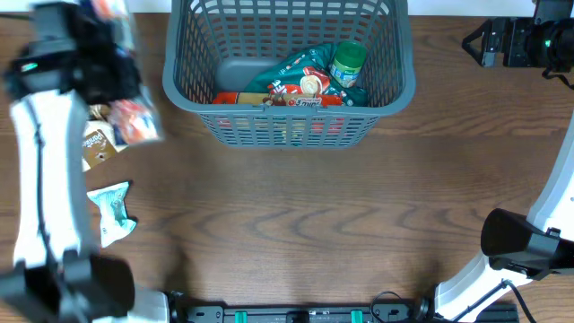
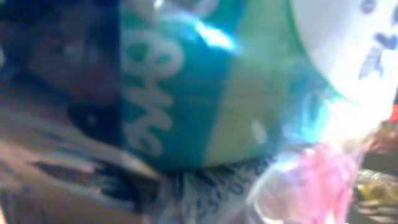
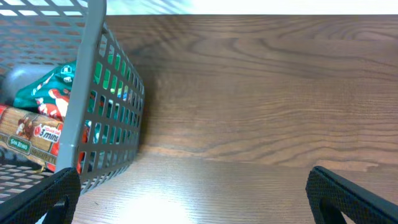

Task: Pack container
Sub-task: 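Grasp the tissue-pack bundle with the left gripper and lift it, then carry the tissue bundle into the basket and open the left gripper, then lower the left gripper onto the dried-mushroom bag and grasp it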

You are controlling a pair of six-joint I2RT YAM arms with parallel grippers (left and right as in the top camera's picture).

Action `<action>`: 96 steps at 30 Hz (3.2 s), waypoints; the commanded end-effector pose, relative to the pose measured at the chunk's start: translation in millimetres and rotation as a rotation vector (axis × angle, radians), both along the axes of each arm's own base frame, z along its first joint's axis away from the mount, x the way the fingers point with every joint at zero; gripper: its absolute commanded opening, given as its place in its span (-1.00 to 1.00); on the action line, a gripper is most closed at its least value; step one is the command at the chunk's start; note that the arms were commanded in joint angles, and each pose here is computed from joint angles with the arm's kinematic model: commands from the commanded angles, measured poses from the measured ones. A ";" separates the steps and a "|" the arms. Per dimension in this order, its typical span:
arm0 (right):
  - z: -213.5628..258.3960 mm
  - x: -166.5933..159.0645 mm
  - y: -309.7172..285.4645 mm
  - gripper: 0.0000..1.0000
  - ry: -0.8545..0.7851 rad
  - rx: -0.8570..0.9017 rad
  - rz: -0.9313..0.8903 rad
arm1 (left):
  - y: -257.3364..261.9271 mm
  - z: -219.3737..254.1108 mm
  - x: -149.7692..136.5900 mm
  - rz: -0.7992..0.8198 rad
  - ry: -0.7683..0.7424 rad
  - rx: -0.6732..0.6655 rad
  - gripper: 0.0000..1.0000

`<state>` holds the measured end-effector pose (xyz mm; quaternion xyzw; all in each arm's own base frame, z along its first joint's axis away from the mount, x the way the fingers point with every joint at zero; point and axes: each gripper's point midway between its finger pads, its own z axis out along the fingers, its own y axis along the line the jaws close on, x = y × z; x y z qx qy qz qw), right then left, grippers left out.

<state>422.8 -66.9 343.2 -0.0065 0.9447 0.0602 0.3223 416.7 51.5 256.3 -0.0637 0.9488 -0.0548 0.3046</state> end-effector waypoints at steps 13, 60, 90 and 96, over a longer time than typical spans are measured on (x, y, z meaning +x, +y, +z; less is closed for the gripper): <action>-2.5 -0.8 -0.6 0.98 0.005 -0.004 0.021 | -109.0 140.5 -13.4 -0.599 -0.448 0.416 -0.89; -9.3 -10.8 2.2 0.98 0.055 0.010 0.021 | -175.4 150.7 17.2 -0.831 -0.556 0.771 0.96; -7.8 -8.5 1.6 0.99 0.043 0.004 0.026 | 167.9 -157.7 20.1 0.215 0.378 0.127 0.97; -9.1 -10.6 2.2 0.99 0.054 0.013 0.018 | 164.6 -210.2 30.2 0.175 0.425 0.077 0.97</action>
